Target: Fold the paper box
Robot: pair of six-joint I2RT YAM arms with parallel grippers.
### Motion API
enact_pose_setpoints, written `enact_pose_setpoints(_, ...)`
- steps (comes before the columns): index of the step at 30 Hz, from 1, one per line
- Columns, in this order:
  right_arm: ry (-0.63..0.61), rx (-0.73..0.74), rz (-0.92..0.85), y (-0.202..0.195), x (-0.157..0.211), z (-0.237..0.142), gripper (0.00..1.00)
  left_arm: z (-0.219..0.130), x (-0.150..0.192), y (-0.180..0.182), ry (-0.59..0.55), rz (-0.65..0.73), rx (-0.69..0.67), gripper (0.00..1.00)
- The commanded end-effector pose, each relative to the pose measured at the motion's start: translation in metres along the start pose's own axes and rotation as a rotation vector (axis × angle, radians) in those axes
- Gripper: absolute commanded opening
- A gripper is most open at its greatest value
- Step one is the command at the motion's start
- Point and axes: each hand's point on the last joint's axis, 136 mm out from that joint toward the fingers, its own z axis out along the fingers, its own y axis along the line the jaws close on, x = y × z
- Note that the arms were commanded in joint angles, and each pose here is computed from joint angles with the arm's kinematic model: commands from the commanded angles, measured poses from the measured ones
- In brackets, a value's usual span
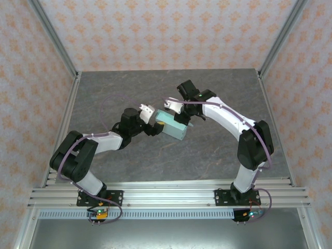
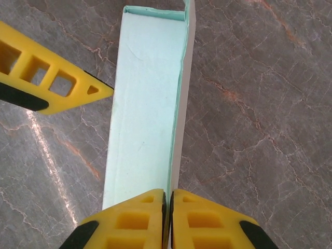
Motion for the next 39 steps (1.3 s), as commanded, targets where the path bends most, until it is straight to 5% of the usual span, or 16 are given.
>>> enact_pose_setpoints(1, 0.018, -0.08, -0.014, 0.018, 0.008, 0.006, 0.11, -0.006, -0.03, 0.002, -0.108, 0.082, -0.003, 0.84)
enact_pose_setpoints(29, 0.018, -0.138, -0.019, 0.026, 0.008, 0.009, 0.11, -0.01, -0.045, -0.002, -0.148, 0.195, -0.022, 0.84)
enact_pose_setpoints(39, 0.012, -0.134, -0.011, 0.026, 0.006, 0.01, 0.11, -0.003, -0.033, -0.021, -0.116, 0.206, 0.026, 0.75)
